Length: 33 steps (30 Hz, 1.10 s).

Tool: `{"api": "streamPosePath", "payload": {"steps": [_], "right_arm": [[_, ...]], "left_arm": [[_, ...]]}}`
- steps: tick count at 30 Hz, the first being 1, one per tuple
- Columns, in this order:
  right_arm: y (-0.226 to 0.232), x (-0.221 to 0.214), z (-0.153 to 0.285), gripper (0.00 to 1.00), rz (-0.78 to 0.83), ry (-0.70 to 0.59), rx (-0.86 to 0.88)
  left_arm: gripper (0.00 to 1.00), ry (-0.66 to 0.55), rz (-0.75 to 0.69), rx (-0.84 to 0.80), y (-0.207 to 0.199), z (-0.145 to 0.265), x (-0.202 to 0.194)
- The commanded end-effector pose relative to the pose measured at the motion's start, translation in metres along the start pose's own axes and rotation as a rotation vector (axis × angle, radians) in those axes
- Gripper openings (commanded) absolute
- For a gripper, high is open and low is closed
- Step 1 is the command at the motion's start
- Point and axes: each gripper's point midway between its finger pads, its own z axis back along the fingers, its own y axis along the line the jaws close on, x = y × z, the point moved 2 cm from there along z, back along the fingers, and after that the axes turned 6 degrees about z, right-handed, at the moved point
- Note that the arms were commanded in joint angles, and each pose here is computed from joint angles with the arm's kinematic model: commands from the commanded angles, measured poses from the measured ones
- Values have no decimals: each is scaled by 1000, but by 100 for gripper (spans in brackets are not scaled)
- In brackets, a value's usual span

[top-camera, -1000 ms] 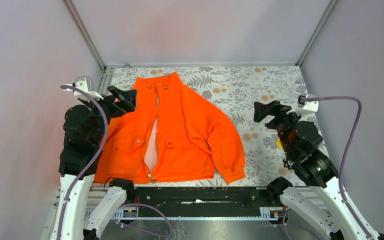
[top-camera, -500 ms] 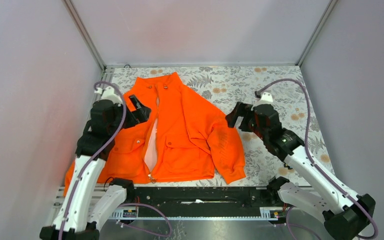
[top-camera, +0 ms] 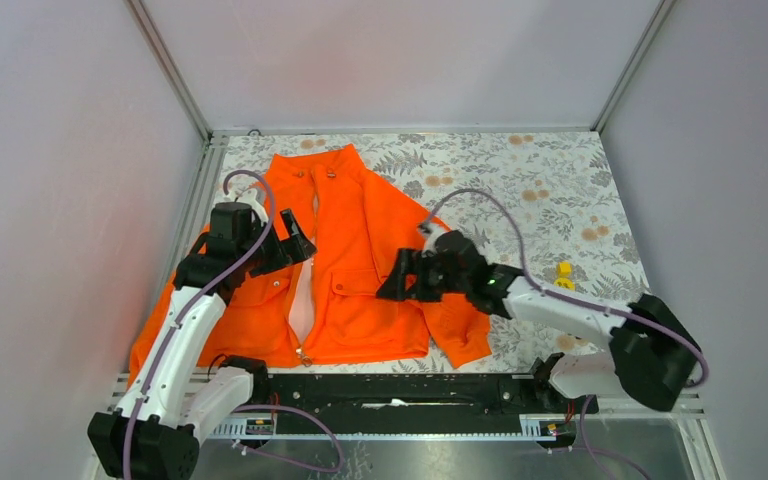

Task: Zip up the jacket

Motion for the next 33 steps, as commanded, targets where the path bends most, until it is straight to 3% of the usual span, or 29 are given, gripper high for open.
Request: {"api": "streamPosePath", "payload": {"steps": [1, 6, 12, 14, 19, 22, 29, 33], "right_arm": [[71, -15, -29, 89, 12, 19, 180], [95, -47, -71, 74, -53, 74, 159], [116, -75, -116, 68, -59, 91, 37], [119, -81, -123, 60, -53, 101, 36], [109, -78, -118, 58, 53, 69, 33], [106, -86, -106, 61, 143, 90, 91], [86, -103, -90, 61, 109, 135, 174], [86, -102, -86, 53, 86, 142, 225]], "left_arm": [[99, -83, -37, 5, -6, 12, 22], [99, -118, -49, 35, -2, 20, 25], [99, -94, -56, 45, 3, 17, 19], [99, -78, -65, 24, 0, 18, 17], [98, 80, 17, -48, -8, 2, -11], [84, 174, 110, -34, -4, -19, -43], [78, 223, 84, 173, 6, -46, -92], [73, 235, 74, 217, 16, -56, -108]]}}
